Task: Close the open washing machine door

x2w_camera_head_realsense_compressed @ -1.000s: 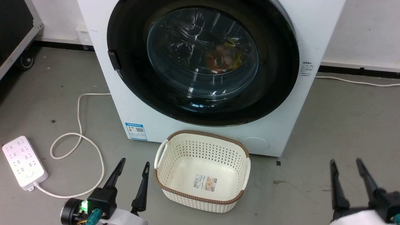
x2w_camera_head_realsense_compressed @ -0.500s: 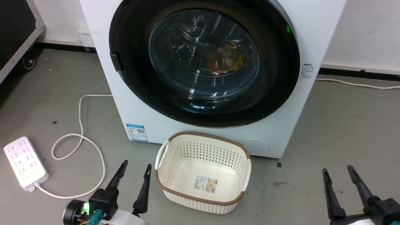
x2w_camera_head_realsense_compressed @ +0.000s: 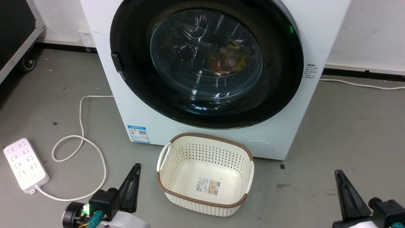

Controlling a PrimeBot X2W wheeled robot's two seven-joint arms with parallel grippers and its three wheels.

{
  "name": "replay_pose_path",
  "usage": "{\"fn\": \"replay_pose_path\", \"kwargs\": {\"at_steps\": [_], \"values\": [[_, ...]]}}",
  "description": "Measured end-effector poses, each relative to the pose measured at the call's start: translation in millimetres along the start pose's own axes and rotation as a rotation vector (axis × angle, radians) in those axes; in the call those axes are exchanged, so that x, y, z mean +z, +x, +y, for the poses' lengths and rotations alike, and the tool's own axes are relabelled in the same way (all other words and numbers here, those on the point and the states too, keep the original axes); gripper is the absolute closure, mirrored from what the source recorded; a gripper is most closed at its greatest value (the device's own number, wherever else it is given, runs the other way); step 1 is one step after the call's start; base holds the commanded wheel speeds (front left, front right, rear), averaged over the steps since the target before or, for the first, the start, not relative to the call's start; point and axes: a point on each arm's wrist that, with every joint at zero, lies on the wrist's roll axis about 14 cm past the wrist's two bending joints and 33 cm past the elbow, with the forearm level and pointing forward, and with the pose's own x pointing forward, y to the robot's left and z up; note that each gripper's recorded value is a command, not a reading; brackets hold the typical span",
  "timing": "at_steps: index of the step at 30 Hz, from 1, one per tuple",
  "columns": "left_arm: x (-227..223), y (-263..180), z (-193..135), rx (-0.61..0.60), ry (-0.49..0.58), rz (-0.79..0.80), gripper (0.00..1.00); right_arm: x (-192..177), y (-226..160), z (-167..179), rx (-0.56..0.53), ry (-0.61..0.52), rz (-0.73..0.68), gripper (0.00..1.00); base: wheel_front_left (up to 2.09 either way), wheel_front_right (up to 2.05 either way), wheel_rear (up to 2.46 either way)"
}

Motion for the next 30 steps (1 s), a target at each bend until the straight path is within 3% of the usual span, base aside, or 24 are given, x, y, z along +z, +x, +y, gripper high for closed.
{"fn": "replay_pose_path", "kwargs": {"at_steps": [30], "values": [[3.7, 5.3, 1.9, 0.03, 0.007, 0.02, 1.0, -3.4, 3.7, 7.7, 0.022, 0.003, 0.042, 1.0, 0.0, 0.0, 0.0]]}}
